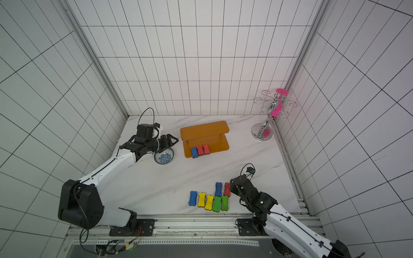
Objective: Remove the whiteboard erasers from the shelf
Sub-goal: Adjust the whiteboard eraser at the center of the board.
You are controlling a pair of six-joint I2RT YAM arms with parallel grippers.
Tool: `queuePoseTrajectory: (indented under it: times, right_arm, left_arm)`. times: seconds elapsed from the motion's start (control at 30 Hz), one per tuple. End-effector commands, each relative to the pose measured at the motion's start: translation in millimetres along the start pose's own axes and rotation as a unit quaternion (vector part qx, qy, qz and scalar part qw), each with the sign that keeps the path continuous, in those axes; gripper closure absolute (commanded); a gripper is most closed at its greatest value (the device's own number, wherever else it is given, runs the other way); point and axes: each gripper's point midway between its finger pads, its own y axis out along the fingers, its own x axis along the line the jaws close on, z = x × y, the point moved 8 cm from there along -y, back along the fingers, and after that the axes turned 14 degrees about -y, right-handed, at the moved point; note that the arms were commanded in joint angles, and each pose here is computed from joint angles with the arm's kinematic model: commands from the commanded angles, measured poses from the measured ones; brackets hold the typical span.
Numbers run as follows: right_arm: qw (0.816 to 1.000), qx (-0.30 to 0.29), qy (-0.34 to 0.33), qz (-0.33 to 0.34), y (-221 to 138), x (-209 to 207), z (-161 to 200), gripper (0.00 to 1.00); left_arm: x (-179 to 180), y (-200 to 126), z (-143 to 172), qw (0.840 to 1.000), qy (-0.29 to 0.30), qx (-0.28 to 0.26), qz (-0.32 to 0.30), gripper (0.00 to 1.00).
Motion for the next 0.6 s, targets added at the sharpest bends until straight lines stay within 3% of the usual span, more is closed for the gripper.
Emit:
queuePoseTrajectory:
  times: [0.0, 0.57]
  right_arm:
    - [0.997, 0.059, -0.033, -0.027, 9, 0, 16, 0.57]
    - [0.995, 0.073, -0.037, -0.049, 25, 2, 23, 0.68]
  left_arm:
    - [-2, 2, 0, 1.000, 0.007, -0.001, 0.010, 0.24]
    - [0, 4, 0, 1.000, 0.006, 0.001, 0.007, 0.24]
